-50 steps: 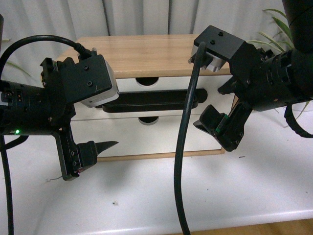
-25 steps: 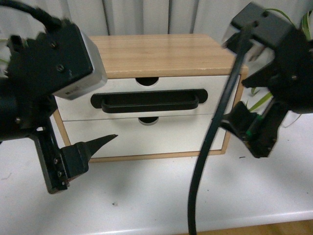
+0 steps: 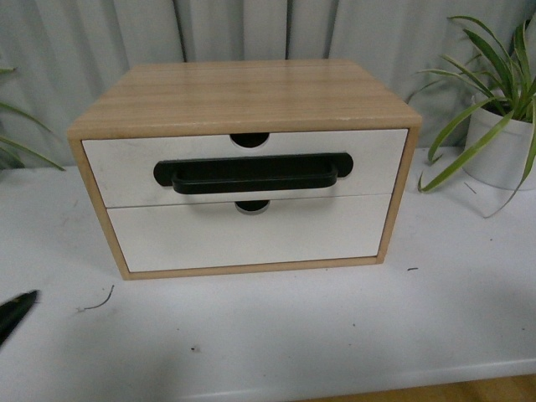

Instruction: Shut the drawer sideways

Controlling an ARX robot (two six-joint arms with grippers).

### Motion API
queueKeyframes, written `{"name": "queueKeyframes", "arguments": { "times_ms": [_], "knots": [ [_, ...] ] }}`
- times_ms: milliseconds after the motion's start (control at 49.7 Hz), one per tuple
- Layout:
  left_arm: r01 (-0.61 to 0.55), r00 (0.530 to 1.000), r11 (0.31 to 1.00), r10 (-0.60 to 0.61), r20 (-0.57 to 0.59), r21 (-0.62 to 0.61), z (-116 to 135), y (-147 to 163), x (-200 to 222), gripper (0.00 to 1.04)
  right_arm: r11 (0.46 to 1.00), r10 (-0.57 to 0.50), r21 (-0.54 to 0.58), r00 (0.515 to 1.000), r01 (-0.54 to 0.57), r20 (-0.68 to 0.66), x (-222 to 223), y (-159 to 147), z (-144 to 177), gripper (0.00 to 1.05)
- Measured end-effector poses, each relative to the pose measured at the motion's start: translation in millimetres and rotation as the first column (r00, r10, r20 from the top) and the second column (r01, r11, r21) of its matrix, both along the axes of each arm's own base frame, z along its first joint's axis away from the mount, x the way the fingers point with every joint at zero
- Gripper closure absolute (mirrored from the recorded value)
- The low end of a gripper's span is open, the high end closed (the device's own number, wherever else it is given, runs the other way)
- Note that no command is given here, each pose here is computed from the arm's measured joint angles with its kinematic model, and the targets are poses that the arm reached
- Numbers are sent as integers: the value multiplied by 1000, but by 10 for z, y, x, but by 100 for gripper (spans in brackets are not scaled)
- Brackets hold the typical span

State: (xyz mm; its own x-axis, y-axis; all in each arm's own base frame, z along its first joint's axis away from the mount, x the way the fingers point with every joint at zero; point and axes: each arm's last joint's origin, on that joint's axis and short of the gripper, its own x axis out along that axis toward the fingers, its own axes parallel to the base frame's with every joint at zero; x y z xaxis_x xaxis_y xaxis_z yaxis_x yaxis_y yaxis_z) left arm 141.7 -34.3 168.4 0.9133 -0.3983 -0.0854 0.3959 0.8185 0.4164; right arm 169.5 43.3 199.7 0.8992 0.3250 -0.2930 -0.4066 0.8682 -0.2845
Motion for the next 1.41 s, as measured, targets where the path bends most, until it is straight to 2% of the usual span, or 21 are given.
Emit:
{"name": "queueKeyframes", "arguments": {
  "times_ms": [60, 201, 302, 503, 543, 624, 664, 764, 1046, 1086, 1147, 1247, 1408],
  "knots": [
    [-90, 996, 992, 91, 11, -92, -32, 102, -96, 7, 997, -63, 47, 998, 62, 19, -136, -59, -23, 6],
    [-242, 968, 937, 251, 6, -251, 19, 233, -176, 7, 978, -143, 163, 985, 127, 92, -329, -92, -107, 6],
    [-282, 957, 909, 287, -28, -308, 8, 279, -223, 7, 955, -233, 215, 964, 203, 125, -386, -104, -179, 6],
    [-281, 957, 890, 290, -30, -359, 27, 284, -232, 7, 945, -256, 236, 961, 225, 107, -393, -100, -217, 6],
    [-300, 950, 880, 310, -34, -368, 27, 293, -232, 10, 939, -270, 252, 955, 233, 124, -392, -100, -211, 8],
    [-397, 913, 829, 401, -76, -393, 16, 346, -268, 28, 893, -375, 330, 911, 305, 171, -422, -151, -232, 25],
    [-397, 912, 825, 405, -69, -403, 26, 348, -277, 35, 883, -396, 339, 903, 325, 166, -438, -185, -250, 33],
    [-395, 914, 824, 396, -83, -406, 13, 341, -295, 53, 871, -413, 370, 890, 324, 192, -467, -246, -272, 51],
    [-393, 915, 821, 396, -82, -414, 14, 342, -338, 100, 875, -399, 369, 898, 314, 183, -537, -345, -286, 99],
    [-399, 913, 819, 397, -95, -412, 3, 342, -354, 103, 879, -391, 364, 903, 309, 177, -543, -378, -295, 103],
    [-412, 910, 821, 393, -133, -394, -51, 341, -415, 103, 868, -420, 366, 890, 336, 177, -554, -438, -294, 103],
    [-390, 915, 820, 396, -76, -419, 3, 342, -443, 103, 868, -419, 367, 890, 335, 180, -570, -443, -291, 103],
    [-400, 913, 820, 397, -98, -410, -23, 343, -442, 103, 873, -404, 367, 897, 320, 180, -596, -433, -294, 103]
  ]
}}
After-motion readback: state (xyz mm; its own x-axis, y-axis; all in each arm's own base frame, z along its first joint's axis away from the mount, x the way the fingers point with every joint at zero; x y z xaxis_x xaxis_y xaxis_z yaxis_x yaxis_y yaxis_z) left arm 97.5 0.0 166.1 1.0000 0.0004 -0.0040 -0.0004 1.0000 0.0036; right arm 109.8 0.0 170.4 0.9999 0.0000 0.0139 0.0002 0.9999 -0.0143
